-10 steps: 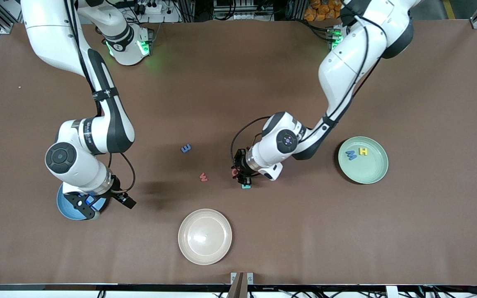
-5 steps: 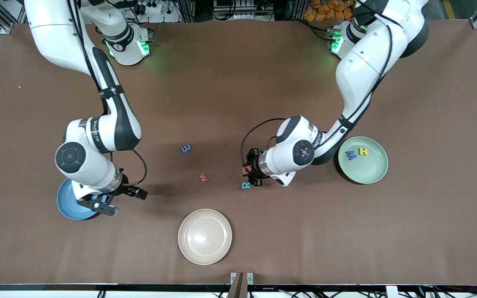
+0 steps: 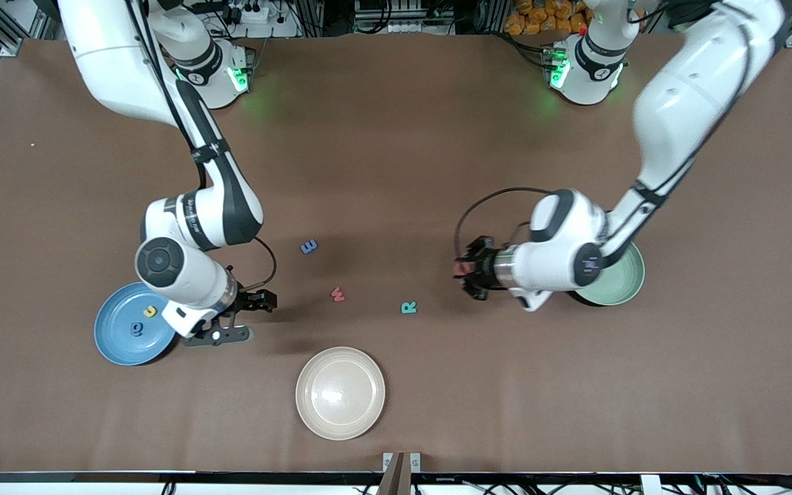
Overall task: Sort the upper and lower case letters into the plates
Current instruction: 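Drop the Q onto the green plate while the right gripper grasps the m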
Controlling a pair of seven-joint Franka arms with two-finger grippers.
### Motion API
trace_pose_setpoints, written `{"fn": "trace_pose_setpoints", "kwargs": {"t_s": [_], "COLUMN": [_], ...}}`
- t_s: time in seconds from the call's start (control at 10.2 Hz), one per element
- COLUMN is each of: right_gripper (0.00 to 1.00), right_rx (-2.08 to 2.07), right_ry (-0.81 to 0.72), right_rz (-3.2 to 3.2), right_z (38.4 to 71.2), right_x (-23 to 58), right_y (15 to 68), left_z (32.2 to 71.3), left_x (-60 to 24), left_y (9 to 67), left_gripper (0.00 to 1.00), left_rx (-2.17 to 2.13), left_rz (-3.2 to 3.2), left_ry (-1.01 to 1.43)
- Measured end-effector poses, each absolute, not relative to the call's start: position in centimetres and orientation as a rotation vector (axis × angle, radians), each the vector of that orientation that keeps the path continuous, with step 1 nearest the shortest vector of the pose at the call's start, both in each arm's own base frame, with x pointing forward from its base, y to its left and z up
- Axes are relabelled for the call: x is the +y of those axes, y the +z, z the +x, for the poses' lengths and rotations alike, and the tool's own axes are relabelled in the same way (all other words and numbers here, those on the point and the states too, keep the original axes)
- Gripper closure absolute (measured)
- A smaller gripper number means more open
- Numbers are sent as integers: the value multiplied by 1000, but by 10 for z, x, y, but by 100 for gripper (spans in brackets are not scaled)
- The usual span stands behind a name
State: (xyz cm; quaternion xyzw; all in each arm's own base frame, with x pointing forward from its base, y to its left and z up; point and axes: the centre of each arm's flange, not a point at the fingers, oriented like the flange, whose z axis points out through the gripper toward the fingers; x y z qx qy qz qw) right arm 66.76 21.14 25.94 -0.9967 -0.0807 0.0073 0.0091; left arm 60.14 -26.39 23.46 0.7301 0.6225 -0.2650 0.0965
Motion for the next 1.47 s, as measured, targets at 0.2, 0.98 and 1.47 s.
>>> {"fn": "trace_pose_setpoints", "kwargs": {"t_s": [0.2,0.98,1.47], "right_gripper": [0,0,0], "right_rx": [-367,-571,-672], "right_ry": [47,-15,141], "right_rz": [-3109,-3038,-3020], "right_z": [654,649,627], "right_x": [254,372,383], "right_y": [237,198,174], "left_z": [588,558,551], "left_x": [-192,-48,3], "left_y": [236,215,205], "left_gripper": [63,63,63], "left_rx": [1678,1017,800], "left_rz": [2311,2649,2657], "left_ry": [-827,-834,-807]}}
